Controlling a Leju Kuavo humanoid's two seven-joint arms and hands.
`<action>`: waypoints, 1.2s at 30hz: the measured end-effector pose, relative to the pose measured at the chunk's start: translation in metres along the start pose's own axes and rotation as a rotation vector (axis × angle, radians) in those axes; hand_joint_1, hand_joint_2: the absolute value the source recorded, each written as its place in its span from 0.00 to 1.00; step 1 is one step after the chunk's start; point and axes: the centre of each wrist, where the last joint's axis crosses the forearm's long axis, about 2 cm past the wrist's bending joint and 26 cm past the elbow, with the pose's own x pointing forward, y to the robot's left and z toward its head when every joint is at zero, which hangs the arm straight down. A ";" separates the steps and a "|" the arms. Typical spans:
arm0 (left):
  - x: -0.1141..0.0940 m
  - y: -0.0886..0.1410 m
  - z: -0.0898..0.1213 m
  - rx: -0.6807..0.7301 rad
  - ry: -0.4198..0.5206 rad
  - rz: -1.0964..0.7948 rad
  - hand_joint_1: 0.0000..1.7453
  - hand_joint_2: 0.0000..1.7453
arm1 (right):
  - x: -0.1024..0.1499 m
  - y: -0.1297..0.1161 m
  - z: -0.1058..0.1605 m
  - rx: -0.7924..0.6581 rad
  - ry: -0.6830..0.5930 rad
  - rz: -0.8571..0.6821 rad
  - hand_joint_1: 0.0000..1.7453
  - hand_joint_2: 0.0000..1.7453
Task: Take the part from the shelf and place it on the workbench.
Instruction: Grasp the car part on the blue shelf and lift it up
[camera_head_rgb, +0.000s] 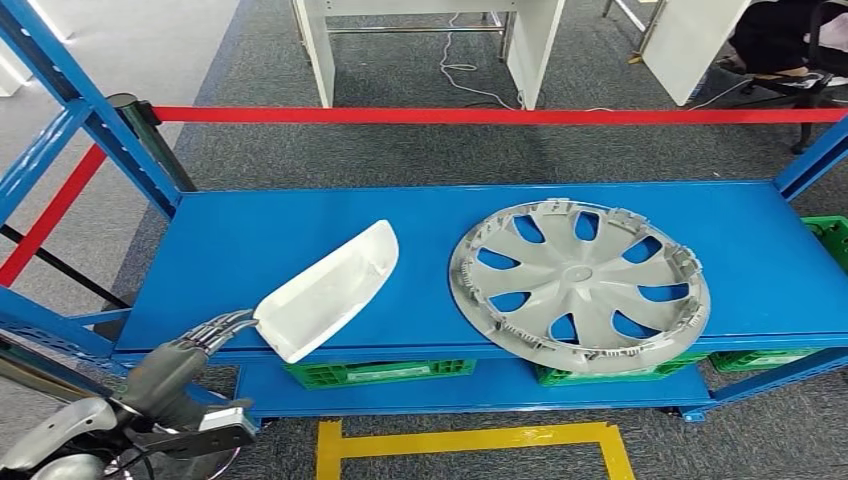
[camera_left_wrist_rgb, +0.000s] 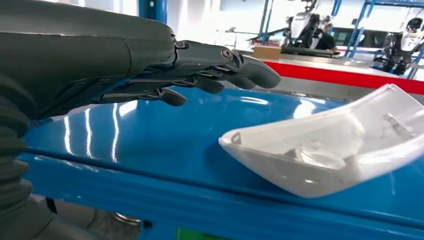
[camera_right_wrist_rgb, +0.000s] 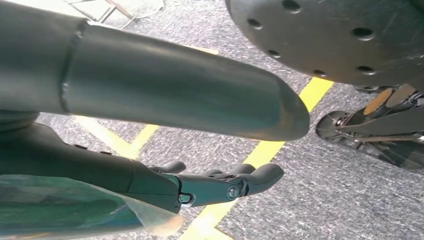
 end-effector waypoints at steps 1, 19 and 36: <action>-0.001 0.000 -0.001 0.002 -0.001 -0.011 0.00 1.00 | -0.001 0.000 0.000 -0.001 0.002 0.001 0.00 0.00; -0.011 0.002 -0.020 -0.016 -0.003 -0.078 0.00 1.00 | -0.004 -0.001 0.001 -0.007 0.021 0.030 0.00 0.00; -0.002 -0.007 -0.058 0.017 -0.066 -0.063 0.00 1.00 | -0.004 0.000 0.001 -0.001 0.033 0.068 0.00 0.00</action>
